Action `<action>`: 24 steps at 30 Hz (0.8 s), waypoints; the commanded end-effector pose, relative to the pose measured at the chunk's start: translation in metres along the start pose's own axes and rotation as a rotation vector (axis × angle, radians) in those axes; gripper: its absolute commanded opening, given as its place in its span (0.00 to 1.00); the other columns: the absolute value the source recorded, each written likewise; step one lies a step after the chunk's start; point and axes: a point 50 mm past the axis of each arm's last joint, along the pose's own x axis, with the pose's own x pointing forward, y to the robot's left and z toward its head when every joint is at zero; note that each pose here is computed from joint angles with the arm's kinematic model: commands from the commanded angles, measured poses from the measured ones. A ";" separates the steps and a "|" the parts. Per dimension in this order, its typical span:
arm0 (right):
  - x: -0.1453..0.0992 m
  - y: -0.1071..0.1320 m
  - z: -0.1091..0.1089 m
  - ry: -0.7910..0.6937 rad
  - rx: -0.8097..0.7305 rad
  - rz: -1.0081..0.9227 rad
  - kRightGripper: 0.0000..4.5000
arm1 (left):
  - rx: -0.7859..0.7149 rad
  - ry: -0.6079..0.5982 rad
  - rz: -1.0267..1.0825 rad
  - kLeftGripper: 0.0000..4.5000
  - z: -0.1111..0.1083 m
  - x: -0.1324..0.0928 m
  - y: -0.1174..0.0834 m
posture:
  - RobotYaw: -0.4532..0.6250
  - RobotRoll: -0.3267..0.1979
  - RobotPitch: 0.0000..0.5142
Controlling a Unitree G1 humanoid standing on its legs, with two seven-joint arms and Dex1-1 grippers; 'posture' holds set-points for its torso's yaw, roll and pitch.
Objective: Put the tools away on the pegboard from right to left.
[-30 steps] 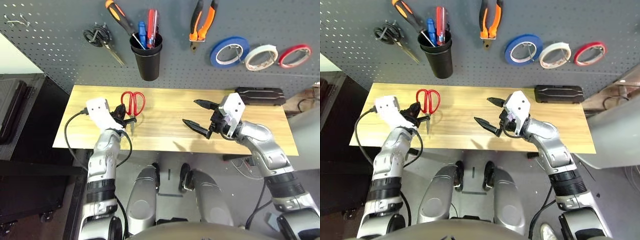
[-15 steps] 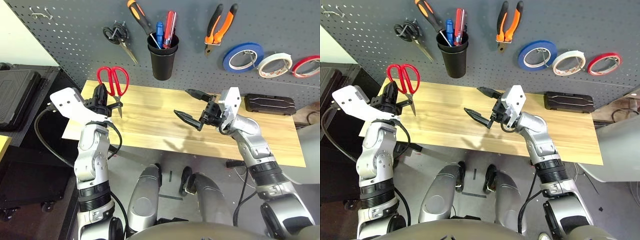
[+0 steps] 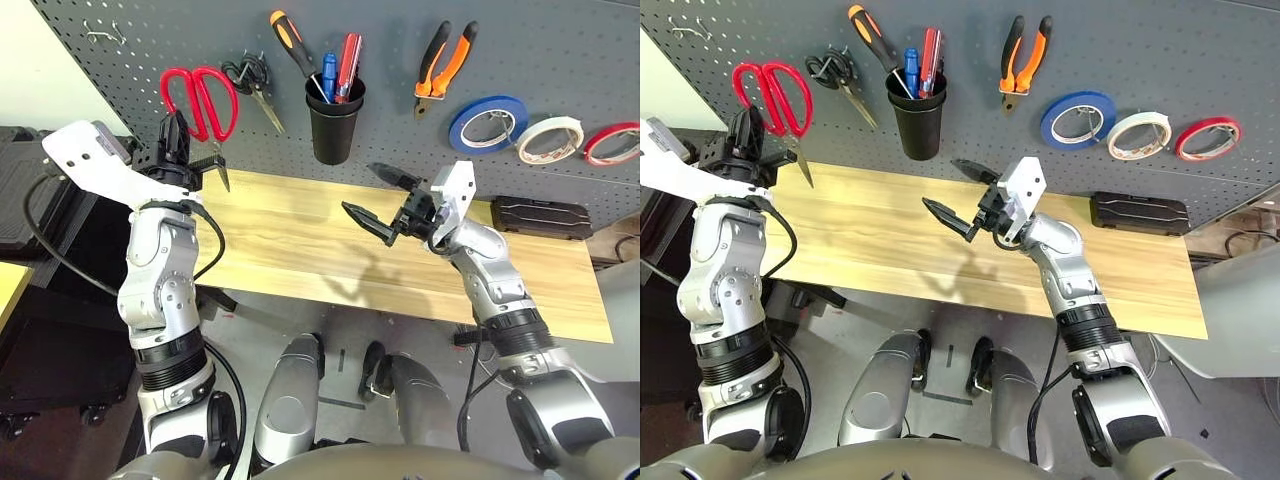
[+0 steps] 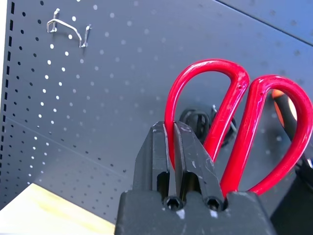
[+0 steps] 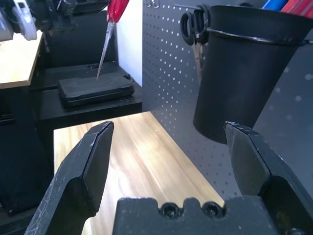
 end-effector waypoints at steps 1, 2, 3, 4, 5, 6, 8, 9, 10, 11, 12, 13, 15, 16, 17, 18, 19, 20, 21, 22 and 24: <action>-0.001 -0.001 -0.001 0.002 -0.008 -0.011 1.00 | -0.019 0.046 -0.006 0.01 -0.007 0.009 0.001 | 0.72 0.62 0.28; 0.000 -0.001 -0.001 0.002 -0.010 -0.012 1.00 | -0.022 0.057 -0.009 0.01 -0.008 0.015 0.000 | 0.71 0.62 0.27; 0.000 0.000 0.000 0.002 -0.011 -0.013 1.00 | -0.019 0.073 -0.008 0.01 -0.010 0.020 0.001 | 0.71 0.62 0.28; 0.001 0.000 0.000 0.002 -0.012 -0.014 1.00 | -0.025 0.095 -0.002 0.01 -0.013 0.026 0.002 | 0.71 0.62 0.28; 0.001 0.000 0.000 0.002 -0.014 -0.015 1.00 | -0.028 0.110 0.001 0.01 -0.015 0.029 0.003 | 0.70 0.62 0.28; 0.001 0.000 0.000 0.002 -0.014 -0.016 1.00 | -0.030 0.120 0.010 0.01 -0.017 0.032 0.005 | 0.70 0.62 0.28; 0.001 0.000 0.001 0.002 -0.016 -0.020 1.00 | -0.033 0.127 0.018 0.01 -0.018 0.038 0.007 | 0.70 0.62 0.28; 0.001 0.000 0.001 0.002 -0.017 -0.022 1.00 | -0.034 0.135 0.020 0.01 -0.020 0.041 0.008 | 0.69 0.62 0.28; 0.001 0.000 0.001 0.003 -0.017 -0.023 1.00 | -0.035 0.140 0.021 0.01 -0.021 0.043 0.009 | 0.69 0.62 0.28; 0.000 0.000 0.001 0.004 -0.018 -0.026 1.00 | -0.033 0.151 0.022 0.01 -0.023 0.045 0.010 | 0.69 0.62 0.28; 0.000 0.000 0.001 0.004 -0.018 -0.028 1.00 | -0.031 0.159 0.022 0.01 -0.025 0.046 0.010 | 0.69 0.62 0.28; 0.000 0.000 0.001 0.005 -0.019 -0.031 1.00 | -0.029 0.175 0.027 0.01 -0.028 0.048 0.011 | 0.68 0.62 0.28; 0.000 0.000 0.000 0.008 -0.019 -0.038 1.00 | -0.016 0.194 0.021 0.01 -0.032 0.051 0.011 | 0.68 0.62 0.29; -0.001 0.001 0.000 0.009 -0.019 -0.040 1.00 | -0.012 0.203 0.021 0.01 -0.035 0.053 0.010 | 0.67 0.62 0.29; -0.001 0.001 0.000 0.010 -0.019 -0.042 1.00 | -0.006 0.203 0.014 0.01 -0.036 0.055 0.009 | 0.67 0.62 0.29; -0.001 0.001 0.000 0.011 -0.019 -0.043 1.00 | -0.003 0.204 0.007 0.01 -0.037 0.056 0.009 | 0.67 0.62 0.29; -0.001 0.002 0.000 0.011 -0.019 -0.044 1.00 | -0.002 0.203 0.003 0.01 -0.037 0.058 0.007 | 0.66 0.62 0.29; -0.002 0.002 0.000 0.012 -0.020 -0.046 1.00 | -0.004 0.196 -0.007 0.01 -0.037 0.060 0.006 | 0.66 0.62 0.29; -0.002 0.002 0.000 0.013 -0.020 -0.049 1.00 | -0.008 0.192 -0.014 0.01 -0.036 0.061 0.004 | 0.66 0.62 0.29; -0.002 0.002 0.000 0.014 -0.021 -0.050 1.00 | -0.010 0.189 -0.018 0.01 -0.036 0.062 0.003 | 0.66 0.62 0.29; -0.003 0.002 0.000 0.016 -0.023 -0.056 1.00 | -0.018 0.184 -0.026 0.01 -0.036 0.062 0.002 | 0.66 0.62 0.29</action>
